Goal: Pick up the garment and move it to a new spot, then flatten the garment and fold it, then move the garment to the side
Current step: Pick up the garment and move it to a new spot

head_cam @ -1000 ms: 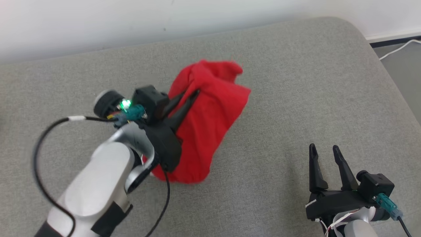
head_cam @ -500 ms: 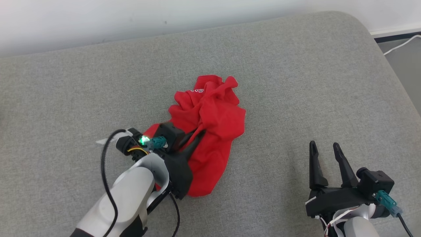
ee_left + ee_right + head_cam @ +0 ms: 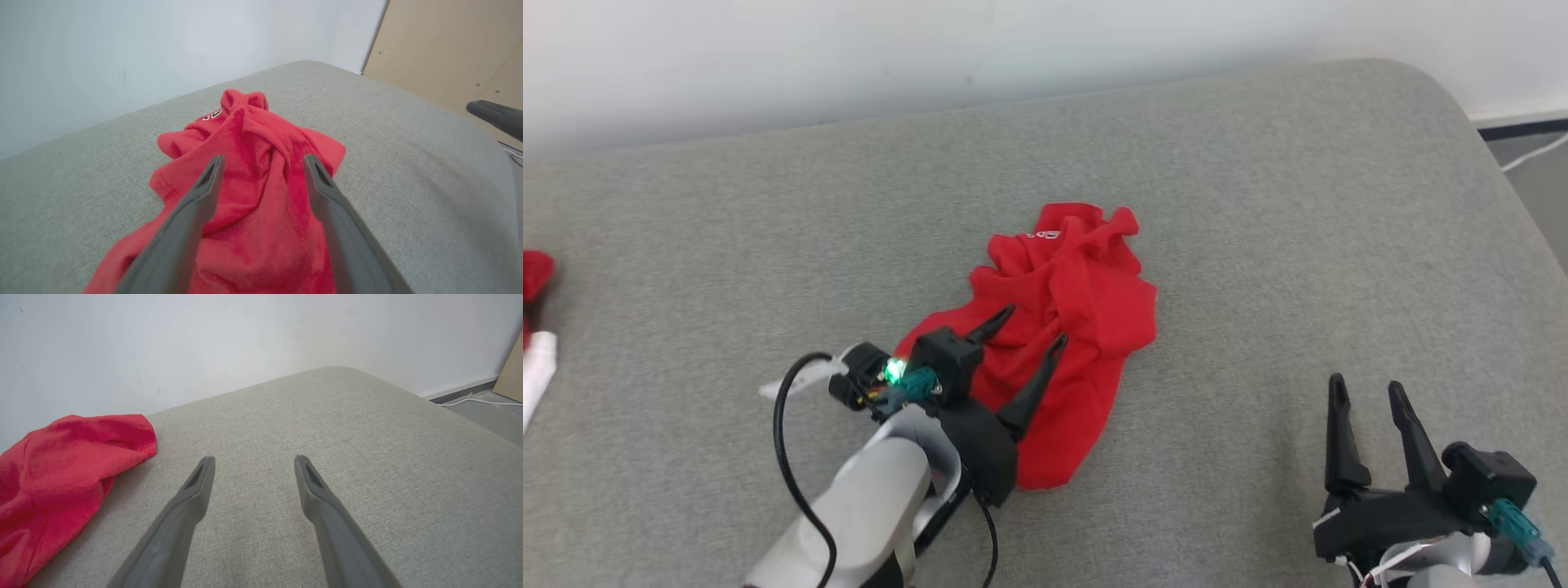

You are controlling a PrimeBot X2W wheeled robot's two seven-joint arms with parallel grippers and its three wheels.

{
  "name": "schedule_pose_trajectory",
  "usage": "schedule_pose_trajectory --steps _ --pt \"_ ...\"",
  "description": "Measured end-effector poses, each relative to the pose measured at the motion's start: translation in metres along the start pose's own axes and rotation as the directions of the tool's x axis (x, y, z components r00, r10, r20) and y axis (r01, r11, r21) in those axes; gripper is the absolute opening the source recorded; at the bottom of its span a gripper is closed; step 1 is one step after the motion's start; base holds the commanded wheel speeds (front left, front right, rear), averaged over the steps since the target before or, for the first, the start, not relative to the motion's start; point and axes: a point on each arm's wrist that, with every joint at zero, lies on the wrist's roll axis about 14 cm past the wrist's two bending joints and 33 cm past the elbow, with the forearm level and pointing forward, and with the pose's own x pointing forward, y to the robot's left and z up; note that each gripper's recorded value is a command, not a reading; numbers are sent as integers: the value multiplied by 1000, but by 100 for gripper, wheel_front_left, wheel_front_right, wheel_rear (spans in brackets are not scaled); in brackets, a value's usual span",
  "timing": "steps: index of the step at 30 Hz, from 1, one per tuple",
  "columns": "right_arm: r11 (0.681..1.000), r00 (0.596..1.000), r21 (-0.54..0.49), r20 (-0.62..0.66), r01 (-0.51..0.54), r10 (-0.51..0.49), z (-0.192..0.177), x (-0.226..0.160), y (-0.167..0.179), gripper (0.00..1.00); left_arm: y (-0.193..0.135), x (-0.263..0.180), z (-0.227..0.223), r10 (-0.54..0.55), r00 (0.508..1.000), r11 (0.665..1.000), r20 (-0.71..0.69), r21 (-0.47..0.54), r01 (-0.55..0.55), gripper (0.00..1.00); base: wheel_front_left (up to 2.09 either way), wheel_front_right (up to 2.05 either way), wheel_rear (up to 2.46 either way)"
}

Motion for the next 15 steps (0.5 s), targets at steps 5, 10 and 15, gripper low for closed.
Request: schedule_pose_trajectory --steps 5,10,15 --pt "1000 1000 3 -7 -13 13 -1 -2 5 100 5 -18 -2 74 997 997 12 -38 -74 100 0 0 0" --pt "999 999 5 -13 -35 35 0 -5 13 100 9 -40 -13 124 992 991 -9 -58 -124 100 0 0 0" --pt "999 999 7 -7 -52 52 3 -4 19 100 19 -57 -16 178 984 981 -15 -75 -179 100 0 0 0"
